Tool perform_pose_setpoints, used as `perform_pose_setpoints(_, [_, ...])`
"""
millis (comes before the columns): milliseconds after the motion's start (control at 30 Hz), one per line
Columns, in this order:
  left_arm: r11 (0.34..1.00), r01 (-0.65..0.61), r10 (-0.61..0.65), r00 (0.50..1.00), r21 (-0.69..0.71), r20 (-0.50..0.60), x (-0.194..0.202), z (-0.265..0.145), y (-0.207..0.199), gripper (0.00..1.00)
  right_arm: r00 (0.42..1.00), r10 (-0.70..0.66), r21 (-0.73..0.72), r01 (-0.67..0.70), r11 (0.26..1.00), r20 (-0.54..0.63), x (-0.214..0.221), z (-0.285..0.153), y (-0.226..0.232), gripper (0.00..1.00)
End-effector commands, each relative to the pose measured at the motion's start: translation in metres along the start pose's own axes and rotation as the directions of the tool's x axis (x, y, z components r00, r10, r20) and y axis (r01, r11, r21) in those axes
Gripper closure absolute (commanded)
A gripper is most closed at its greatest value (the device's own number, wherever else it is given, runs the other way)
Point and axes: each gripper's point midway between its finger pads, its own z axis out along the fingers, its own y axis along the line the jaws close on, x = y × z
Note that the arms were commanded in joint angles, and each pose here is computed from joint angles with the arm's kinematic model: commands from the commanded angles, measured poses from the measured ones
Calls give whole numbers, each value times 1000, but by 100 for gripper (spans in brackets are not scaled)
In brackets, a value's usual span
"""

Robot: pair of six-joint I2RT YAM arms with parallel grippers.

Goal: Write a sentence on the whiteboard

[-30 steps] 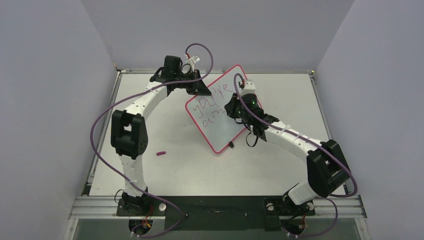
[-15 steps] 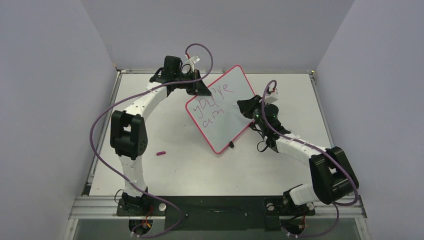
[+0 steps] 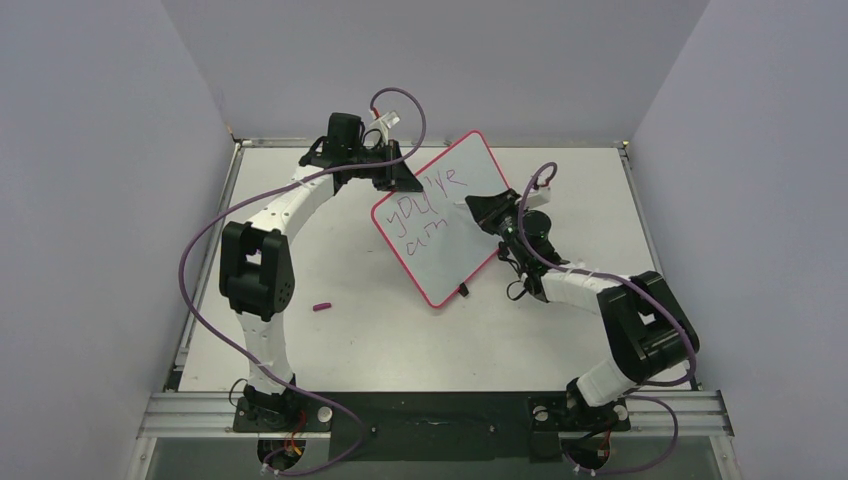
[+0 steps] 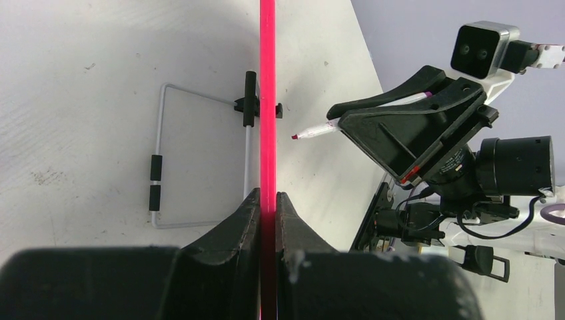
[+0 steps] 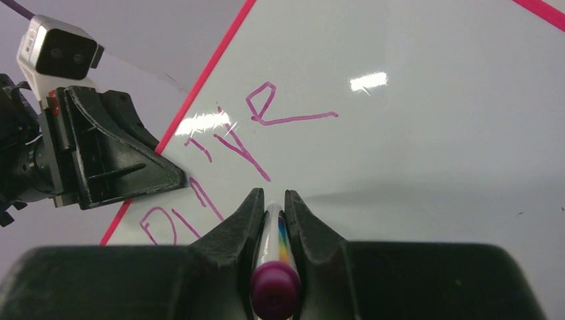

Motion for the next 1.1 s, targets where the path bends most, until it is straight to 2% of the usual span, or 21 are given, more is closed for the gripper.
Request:
perform_pose_setpoints(0, [987, -103, 96, 993, 123, 66, -20, -22, -59, 100, 999, 11, -63, -9, 998, 42, -17, 10, 20, 100])
perform_pose_setpoints(500, [987, -102, 94, 993, 121, 66, -21, -22, -58, 100, 999, -23, -10, 23, 1000, -43, 6, 26, 2, 100])
perform_pose_setpoints(1067, [988, -100, 92, 994, 121, 67, -22, -21, -58, 100, 989, -58, -26, 55, 998, -133, 40, 11, -2, 100])
